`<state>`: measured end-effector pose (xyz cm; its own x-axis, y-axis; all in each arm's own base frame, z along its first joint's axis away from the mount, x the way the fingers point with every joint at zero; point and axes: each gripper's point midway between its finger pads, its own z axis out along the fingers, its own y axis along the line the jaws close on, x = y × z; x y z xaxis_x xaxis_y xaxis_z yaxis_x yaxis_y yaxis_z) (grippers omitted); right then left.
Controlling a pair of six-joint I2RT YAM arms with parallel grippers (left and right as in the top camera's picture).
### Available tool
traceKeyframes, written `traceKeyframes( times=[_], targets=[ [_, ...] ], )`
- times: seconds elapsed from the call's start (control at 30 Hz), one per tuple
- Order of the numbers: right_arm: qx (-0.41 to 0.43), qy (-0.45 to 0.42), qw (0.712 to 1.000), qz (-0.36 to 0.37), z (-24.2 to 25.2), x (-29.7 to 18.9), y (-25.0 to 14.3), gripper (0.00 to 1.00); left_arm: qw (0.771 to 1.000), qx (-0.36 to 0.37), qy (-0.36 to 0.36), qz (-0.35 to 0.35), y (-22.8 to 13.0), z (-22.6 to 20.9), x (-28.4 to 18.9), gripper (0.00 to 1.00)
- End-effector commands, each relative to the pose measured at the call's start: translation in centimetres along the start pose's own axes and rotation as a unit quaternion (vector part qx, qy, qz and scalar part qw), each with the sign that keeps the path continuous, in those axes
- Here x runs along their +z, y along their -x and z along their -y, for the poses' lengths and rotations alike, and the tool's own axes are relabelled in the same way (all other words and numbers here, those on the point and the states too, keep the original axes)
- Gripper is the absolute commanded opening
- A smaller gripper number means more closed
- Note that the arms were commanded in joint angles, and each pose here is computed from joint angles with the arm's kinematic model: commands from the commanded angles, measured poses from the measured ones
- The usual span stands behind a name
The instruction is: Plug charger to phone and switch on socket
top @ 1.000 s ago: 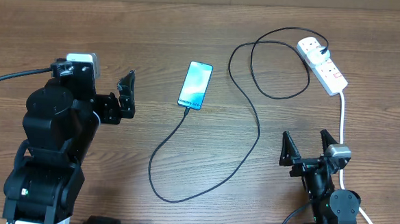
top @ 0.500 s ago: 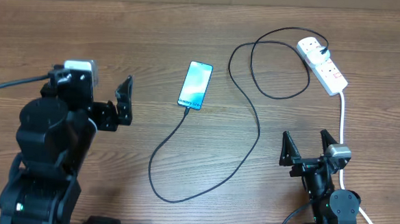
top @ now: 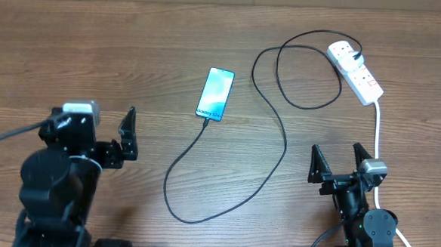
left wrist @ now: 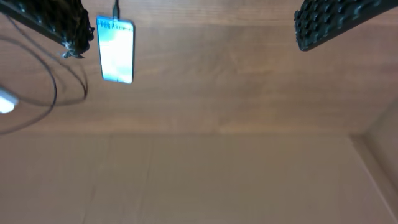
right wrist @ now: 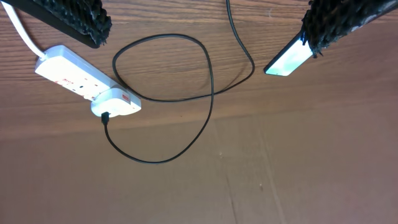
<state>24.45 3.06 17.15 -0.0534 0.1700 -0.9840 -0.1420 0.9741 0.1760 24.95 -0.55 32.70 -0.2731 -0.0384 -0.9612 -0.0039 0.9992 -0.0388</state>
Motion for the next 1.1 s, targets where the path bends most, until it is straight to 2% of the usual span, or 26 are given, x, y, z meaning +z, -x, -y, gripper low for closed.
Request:
traceKeyframes(
  times=[0.0, 0.3, 0.6, 1.07],
  targets=[
    [-0.001, -0.001, 1.000, 0.004, 0.0, 0.0, -0.1, 1.00, 1.000, -0.019, 0.007, 0.020, -0.8, -0.4, -0.5, 1.00],
    [-0.001, -0.001, 1.000, 0.004, 0.1, 0.0, -0.1, 1.00, 0.998, -0.049, -0.007, 0.027, -3.1, 0.0, 0.7, 1.00],
    [-0.001, -0.001, 1.000, 0.004, 0.1, 0.0, -0.1, 1.00, 0.996, -0.049, -0.022, 0.076, -5.6, 0.2, 0.5, 1.00],
    [-0.001, -0.001, 1.000, 0.004, 0.0, 0.0, -0.1, 1.00, 0.983, -0.057, 0.005, 0.172, -8.3, -1.2, 0.6, 1.00]
  ],
)
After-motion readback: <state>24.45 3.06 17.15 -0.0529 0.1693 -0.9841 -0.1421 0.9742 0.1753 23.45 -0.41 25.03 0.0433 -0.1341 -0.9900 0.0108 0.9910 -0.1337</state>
